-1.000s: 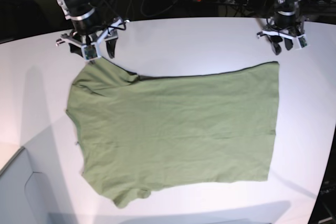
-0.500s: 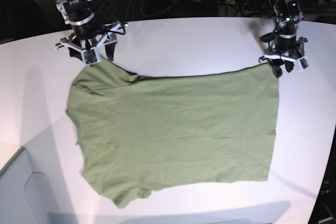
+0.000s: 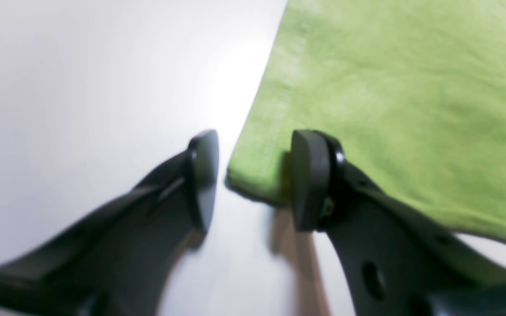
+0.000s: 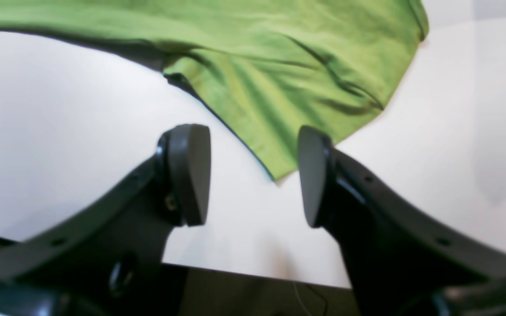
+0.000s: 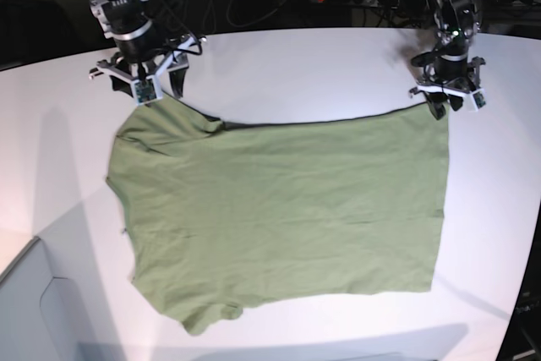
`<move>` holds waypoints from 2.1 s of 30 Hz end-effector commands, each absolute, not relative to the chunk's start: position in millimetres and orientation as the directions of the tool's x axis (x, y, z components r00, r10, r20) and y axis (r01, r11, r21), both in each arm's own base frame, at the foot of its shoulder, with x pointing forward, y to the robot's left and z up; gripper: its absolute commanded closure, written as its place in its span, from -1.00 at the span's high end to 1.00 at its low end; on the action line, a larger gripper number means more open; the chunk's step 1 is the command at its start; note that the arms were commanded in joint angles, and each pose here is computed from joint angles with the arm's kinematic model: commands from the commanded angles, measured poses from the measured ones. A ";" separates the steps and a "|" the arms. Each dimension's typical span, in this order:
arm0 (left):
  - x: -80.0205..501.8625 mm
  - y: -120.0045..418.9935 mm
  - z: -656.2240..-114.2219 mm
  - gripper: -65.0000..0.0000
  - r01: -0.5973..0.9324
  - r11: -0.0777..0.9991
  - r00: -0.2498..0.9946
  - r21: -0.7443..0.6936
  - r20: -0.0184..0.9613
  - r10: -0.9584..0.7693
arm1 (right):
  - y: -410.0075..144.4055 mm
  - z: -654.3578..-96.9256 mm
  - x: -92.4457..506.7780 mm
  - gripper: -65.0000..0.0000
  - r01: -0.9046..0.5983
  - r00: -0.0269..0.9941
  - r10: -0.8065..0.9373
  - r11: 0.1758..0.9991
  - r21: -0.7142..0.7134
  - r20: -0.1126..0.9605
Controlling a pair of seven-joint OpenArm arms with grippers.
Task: Fold the T-shirt properly
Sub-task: 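Grasp the shirt's shoulder corners with both grippers, then lift the shoulder edge with both grippers and pull it toward the robot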
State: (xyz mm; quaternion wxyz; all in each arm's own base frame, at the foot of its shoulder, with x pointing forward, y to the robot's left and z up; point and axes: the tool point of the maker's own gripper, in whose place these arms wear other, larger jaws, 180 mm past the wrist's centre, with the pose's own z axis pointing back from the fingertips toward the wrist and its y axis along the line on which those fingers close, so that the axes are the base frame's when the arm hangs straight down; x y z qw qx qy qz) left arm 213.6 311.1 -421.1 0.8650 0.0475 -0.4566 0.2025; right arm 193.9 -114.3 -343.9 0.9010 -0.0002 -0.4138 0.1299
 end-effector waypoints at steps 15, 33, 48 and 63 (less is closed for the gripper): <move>203.2 310.8 -448.6 -1.00 -0.426 0.897 0.551 -0.115 0.754 0.358 | -142.1 -387.2 214.6 0.23 -0.181 0.677 0.218 0.975 -0.128 0.703; 196.2 310.8 -450.2 -1.00 -0.427 0.898 0.560 -0.108 0.748 0.356 | -151.2 -437.5 203.1 -0.22 -0.193 0.721 0.218 0.975 -0.112 0.657; 180.7 303.3 -404.0 -1.00 -0.359 0.931 0.539 -0.061 0.801 0.260 | -169.6 -386.2 195.4 -1.00 -0.161 0.654 0.240 0.971 -0.179 0.717; 120.9 282.4 -381.3 -1.00 -0.311 0.950 0.604 -0.016 0.769 0.210 | -173.5 -376.0 145.0 -1.00 -0.236 0.685 0.317 0.948 -0.212 0.655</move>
